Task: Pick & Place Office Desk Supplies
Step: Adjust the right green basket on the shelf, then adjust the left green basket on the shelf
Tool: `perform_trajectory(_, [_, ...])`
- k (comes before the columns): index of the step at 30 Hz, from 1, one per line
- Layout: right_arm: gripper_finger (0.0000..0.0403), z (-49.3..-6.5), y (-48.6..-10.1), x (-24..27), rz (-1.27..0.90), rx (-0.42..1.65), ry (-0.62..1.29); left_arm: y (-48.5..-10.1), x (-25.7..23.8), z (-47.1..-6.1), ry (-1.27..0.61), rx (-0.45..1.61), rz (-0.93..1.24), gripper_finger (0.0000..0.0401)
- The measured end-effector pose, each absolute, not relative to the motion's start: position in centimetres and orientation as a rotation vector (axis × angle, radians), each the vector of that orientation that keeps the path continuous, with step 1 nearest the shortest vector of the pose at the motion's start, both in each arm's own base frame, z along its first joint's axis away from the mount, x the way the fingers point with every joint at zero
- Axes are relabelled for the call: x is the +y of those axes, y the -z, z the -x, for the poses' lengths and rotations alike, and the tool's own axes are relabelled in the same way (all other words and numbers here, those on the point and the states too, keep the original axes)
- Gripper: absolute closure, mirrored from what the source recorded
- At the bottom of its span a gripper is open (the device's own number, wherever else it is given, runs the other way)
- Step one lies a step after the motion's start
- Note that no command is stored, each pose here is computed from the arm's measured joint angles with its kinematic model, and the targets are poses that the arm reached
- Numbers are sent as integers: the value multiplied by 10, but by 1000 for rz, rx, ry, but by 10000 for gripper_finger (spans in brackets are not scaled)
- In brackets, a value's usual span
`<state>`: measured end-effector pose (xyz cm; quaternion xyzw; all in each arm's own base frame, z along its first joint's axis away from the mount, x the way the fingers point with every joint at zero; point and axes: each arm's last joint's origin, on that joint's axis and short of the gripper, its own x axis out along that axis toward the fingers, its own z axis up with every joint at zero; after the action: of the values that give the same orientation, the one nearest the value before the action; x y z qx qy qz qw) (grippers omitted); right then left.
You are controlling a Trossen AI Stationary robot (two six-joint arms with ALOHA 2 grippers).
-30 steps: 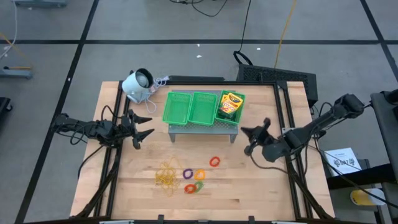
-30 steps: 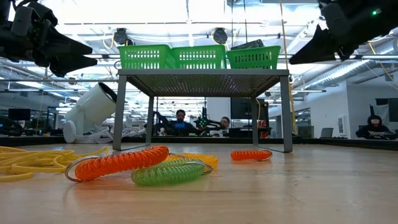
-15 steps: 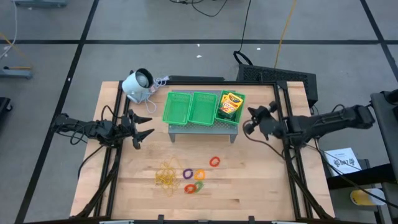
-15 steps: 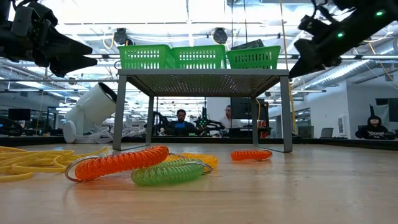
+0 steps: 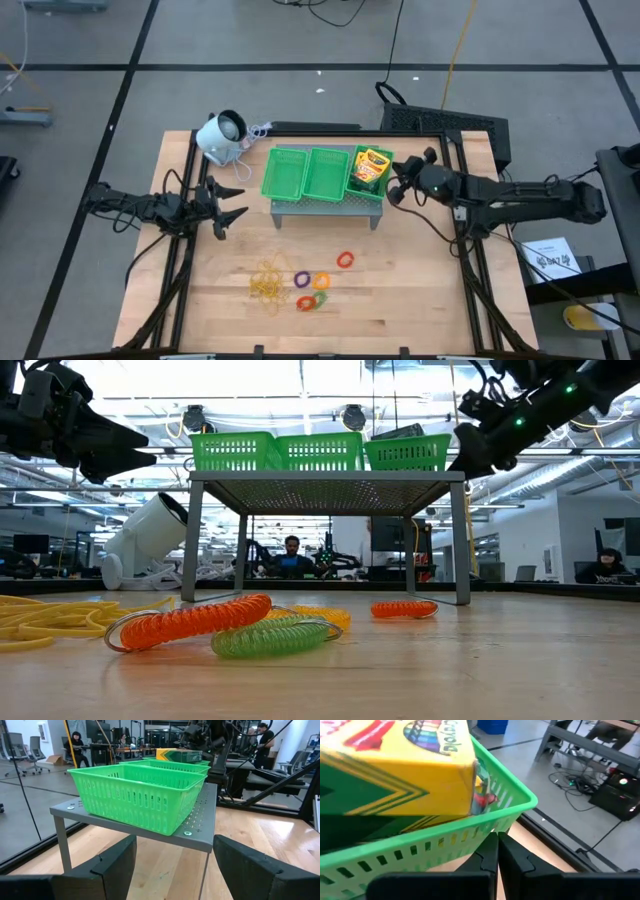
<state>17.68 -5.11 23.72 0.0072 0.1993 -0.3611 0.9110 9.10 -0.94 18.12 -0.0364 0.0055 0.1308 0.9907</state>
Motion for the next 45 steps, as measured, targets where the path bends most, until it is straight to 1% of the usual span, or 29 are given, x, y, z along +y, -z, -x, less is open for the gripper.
perform_trajectory(9, [403,-172,-237,-71,21,448,697,-181,-9,-91,-262,11,73,130])
perform_trajectory(17, [403,-174,-246,-79,-18,334,592,-181,-9,-91,-262,11,73,130])
perform_trajectory(22, [403,-173,-244,-81,-7,358,604,-181,-9,-91,-262,11,73,130])
perform_trajectory(27, [403,-165,-244,-77,-34,389,629,-181,-9,-91,-262,11,73,130])
perform_trajectory(32, [403,-149,-251,-61,-87,375,590,-181,-9,-91,-262,11,73,130])
perform_trajectory(36, [403,-137,-257,-42,-139,336,496,-181,-9,-91,-262,11,73,130])
perform_trajectory(41, [403,-137,-261,-17,-119,319,259,-181,-9,-91,-262,9,75,130])
perform_trajectory(45, [403,-140,-258,-1,-99,289,126,-185,-9,-91,-261,-34,115,130])
